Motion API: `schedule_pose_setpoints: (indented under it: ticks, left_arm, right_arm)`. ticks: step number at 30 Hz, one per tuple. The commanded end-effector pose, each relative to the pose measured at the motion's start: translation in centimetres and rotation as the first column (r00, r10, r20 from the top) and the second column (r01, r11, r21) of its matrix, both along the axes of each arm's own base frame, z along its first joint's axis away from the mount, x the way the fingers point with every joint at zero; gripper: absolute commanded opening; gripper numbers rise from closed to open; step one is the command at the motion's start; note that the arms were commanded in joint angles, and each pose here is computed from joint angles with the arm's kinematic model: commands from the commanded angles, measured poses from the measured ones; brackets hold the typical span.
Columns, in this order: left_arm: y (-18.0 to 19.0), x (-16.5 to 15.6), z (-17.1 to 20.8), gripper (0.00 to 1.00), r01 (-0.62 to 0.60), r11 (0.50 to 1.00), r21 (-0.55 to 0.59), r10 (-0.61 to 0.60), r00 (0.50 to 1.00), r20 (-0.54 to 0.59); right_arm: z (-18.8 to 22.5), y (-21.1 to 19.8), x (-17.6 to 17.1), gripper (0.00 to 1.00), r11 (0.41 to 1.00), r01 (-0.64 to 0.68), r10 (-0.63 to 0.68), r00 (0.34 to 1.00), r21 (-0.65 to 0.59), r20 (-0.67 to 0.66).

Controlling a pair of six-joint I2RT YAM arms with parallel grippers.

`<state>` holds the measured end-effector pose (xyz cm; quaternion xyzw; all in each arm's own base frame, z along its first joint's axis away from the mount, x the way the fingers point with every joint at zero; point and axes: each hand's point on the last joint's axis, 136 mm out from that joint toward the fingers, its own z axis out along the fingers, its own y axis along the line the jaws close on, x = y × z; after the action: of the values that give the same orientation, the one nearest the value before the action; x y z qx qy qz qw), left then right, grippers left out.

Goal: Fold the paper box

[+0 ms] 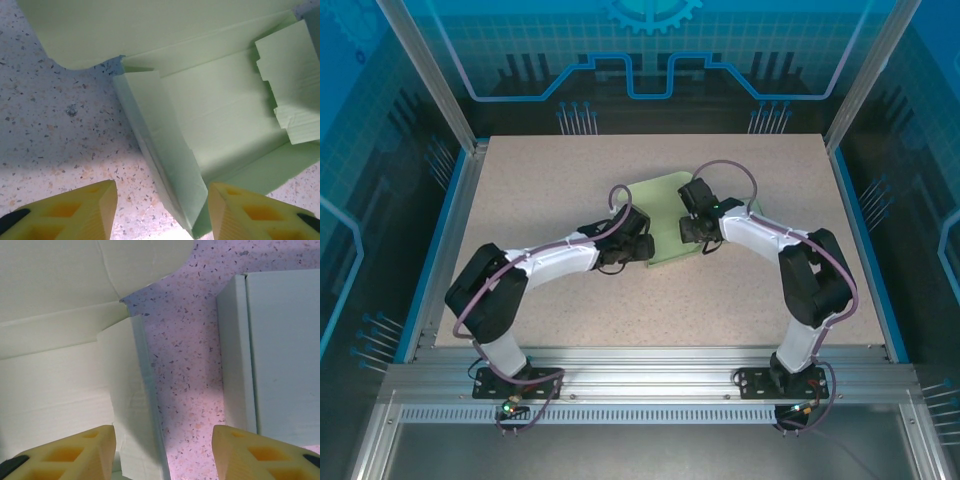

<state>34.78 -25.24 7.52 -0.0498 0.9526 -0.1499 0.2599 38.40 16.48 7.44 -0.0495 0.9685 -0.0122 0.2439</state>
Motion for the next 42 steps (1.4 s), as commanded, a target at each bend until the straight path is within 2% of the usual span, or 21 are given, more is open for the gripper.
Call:
schedule_pose_setpoints:
  ticks: [1,5,11,14,18,24,27,32,34,38,42]
  left_arm:
    - [-0.1,1.2,-0.4,0.51,-0.008,1.0,0.008,0.008,1.0,0.004]
    - [0.1,1.6,-1.4,0.44,-0.011,0.999,0.035,0.012,1.0,-0.019]
    - [1.4,1.6,-3.5,0.41,-0.02,0.988,0.153,0.03,0.998,-0.063]
    - [2.2,1.7,-3.9,0.35,-0.023,0.978,0.208,0.039,0.997,-0.069]
    - [4.2,1.6,-4.3,0.34,-0.026,0.939,0.344,0.056,0.995,-0.078]
    - [6.9,1.4,-4.5,0.26,0.007,0.854,0.521,0.049,0.994,-0.093]
    - [7.5,1.4,-4.9,0.24,0.034,0.821,0.57,0.037,0.993,-0.111]
    - [7.5,1.4,-5.6,0.23,0.078,0.801,0.593,0.009,0.99,-0.141]
    - [7.7,1.6,-5.7,0.2,0.085,0.787,0.611,0.002,0.99,-0.141]
    - [8.7,2.4,-5.5,0.17,0.083,0.709,0.7,0.009,0.992,-0.126]
    - [9.8,2.5,-6.0,0.14,0.105,0.588,0.802,0.015,0.99,-0.141]
  right_arm:
    - [-1.2,-0.4,0.2,0.53,1.0,-0.003,0.003,1.0,-0.006,-0.027]
    - [-1.9,-0.3,0.3,0.52,1.0,-0.01,0.01,0.999,-0.009,-0.042]
    - [-2.8,-0.1,0.1,0.48,1.0,-0.016,0.016,0.998,-0.003,-0.062]
    - [-3.0,0.2,0.0,0.46,1.0,-0.022,0.022,0.997,0.004,-0.069]
    - [-3.0,0.9,-0.2,0.45,0.999,-0.035,0.036,0.997,0.021,-0.071]
    - [-3.6,1.5,-0.6,0.45,0.999,-0.035,0.038,0.996,0.032,-0.078]
    - [-4.0,1.6,-0.6,0.45,0.999,-0.034,0.037,0.996,0.035,-0.085]
    - [-4.7,2.0,-0.7,0.43,0.998,-0.038,0.042,0.994,0.04,-0.103]
    - [-4.9,2.2,-0.7,0.43,0.998,-0.041,0.045,0.993,0.04,-0.105]
    - [-5.2,2.8,-0.9,0.43,0.998,-0.046,0.051,0.992,0.045,-0.111]
    - [-5.7,3.4,-0.9,0.43,0.998,-0.038,0.045,0.991,0.054,-0.124]
